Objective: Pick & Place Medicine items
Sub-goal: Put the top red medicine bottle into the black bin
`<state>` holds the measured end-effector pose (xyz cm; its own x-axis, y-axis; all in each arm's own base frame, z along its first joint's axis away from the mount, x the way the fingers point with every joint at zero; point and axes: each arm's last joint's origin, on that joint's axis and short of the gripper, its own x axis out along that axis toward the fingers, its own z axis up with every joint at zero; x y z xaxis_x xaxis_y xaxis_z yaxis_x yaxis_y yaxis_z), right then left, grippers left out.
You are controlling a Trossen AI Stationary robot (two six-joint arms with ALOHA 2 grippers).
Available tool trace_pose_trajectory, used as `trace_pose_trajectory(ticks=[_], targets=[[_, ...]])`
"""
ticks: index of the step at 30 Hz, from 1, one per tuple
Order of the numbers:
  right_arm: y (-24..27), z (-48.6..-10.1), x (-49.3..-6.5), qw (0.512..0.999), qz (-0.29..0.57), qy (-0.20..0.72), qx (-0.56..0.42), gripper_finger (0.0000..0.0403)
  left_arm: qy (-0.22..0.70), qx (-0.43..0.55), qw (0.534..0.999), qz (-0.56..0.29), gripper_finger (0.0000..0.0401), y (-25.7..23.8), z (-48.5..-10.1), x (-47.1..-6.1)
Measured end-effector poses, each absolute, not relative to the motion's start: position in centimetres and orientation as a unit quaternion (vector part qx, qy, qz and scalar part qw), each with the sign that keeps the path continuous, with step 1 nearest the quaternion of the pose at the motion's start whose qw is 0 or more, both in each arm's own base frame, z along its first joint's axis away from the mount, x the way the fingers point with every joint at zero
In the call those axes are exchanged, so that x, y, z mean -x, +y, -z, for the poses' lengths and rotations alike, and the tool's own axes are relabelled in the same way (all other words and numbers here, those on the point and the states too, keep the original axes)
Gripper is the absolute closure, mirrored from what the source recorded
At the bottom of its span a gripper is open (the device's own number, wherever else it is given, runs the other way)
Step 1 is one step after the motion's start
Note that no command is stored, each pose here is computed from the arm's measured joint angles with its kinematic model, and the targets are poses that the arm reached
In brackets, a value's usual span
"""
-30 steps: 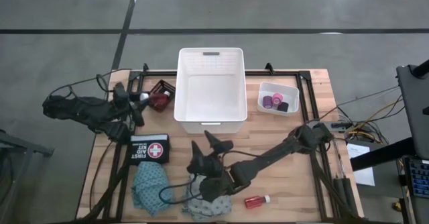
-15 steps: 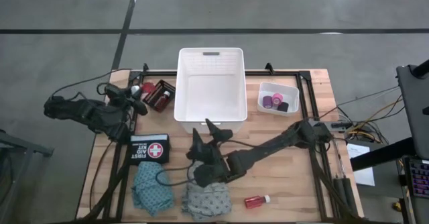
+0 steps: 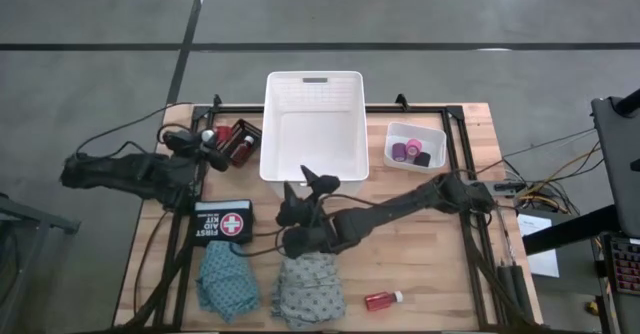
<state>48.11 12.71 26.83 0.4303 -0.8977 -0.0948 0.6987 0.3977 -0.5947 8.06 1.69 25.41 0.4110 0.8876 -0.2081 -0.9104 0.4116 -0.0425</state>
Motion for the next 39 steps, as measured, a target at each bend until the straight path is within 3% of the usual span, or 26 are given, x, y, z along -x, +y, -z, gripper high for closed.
trace_pose_trajectory(ticks=[7, 20, 23, 29, 39], targets=[[11.4, -26.3, -47.8, 0.801, 0.498, 0.224, 0.244, 0.0078, 0.106, 0.087, 0.838, -0.527, 0.0268, 2.6, -23.1, -9.9], [10.2, -26.6, -45.7, 0.81, 0.499, 0.241, 0.19, 0.0078, 0.113, 0.151, 0.807, -0.56, 0.0268, 6.0, -22.5, -9.8], [10.2, -26.6, -45.7, 0.81, 0.499, 0.24, 0.19, 0.0078, 0.105, 0.174, 0.823, -0.531, 0.0268, 6.7, -21.3, -10.5], [10.2, -26.5, -45.7, 0.811, 0.499, 0.24, 0.189, 0.0078, 0.093, 0.119, 0.828, -0.539, 0.0268, 7.5, -18.8, -11.2], [10.3, -26.1, -45.6, 0.813, 0.501, 0.235, 0.178, 0.0078, 0.119, 0.123, 0.818, -0.55, 0.0268, 7.4, -16.8, -10.8]])
